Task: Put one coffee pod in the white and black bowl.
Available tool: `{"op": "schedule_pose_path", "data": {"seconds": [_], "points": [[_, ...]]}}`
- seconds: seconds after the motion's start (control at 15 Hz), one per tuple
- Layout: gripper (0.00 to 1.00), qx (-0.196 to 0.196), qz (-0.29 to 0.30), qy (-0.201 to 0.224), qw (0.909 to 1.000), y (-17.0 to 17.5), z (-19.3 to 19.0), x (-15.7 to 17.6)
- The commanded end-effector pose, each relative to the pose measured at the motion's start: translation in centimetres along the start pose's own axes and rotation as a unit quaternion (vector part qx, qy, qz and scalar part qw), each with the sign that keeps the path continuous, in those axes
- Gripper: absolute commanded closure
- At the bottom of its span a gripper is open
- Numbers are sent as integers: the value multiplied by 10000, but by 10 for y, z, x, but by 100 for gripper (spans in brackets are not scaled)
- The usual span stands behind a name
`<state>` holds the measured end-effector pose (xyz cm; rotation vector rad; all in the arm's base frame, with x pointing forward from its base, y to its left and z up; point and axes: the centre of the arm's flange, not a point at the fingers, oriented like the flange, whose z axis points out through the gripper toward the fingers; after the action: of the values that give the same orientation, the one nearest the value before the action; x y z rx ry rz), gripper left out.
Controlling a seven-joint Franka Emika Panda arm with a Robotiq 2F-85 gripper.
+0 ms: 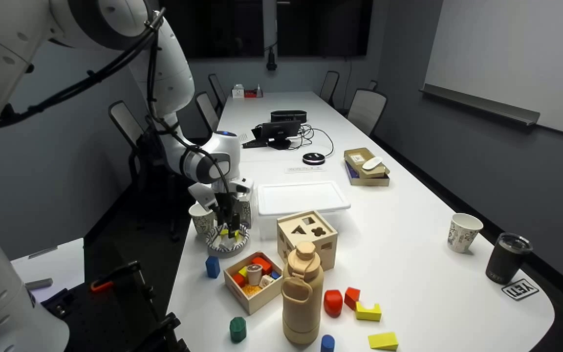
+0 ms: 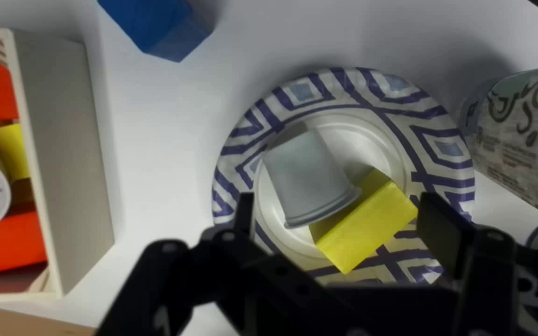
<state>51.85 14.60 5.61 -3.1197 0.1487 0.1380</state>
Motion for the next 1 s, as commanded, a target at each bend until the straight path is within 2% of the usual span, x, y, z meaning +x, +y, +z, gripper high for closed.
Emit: {"op": "schedule_pose_path", "data": {"seconds": [0.0,0.2,0.47,0.73,0.93], "points": [[0,75,79,-73,9999,1,-20,-8],[0,51,38,112,9999,7,-39,-18],[0,-72,97,84,9999,31,-78,-39],[0,-252,335,338,9985,75,-119,-56],[0,-288,662,404,9966,116,-143,-53]]}}
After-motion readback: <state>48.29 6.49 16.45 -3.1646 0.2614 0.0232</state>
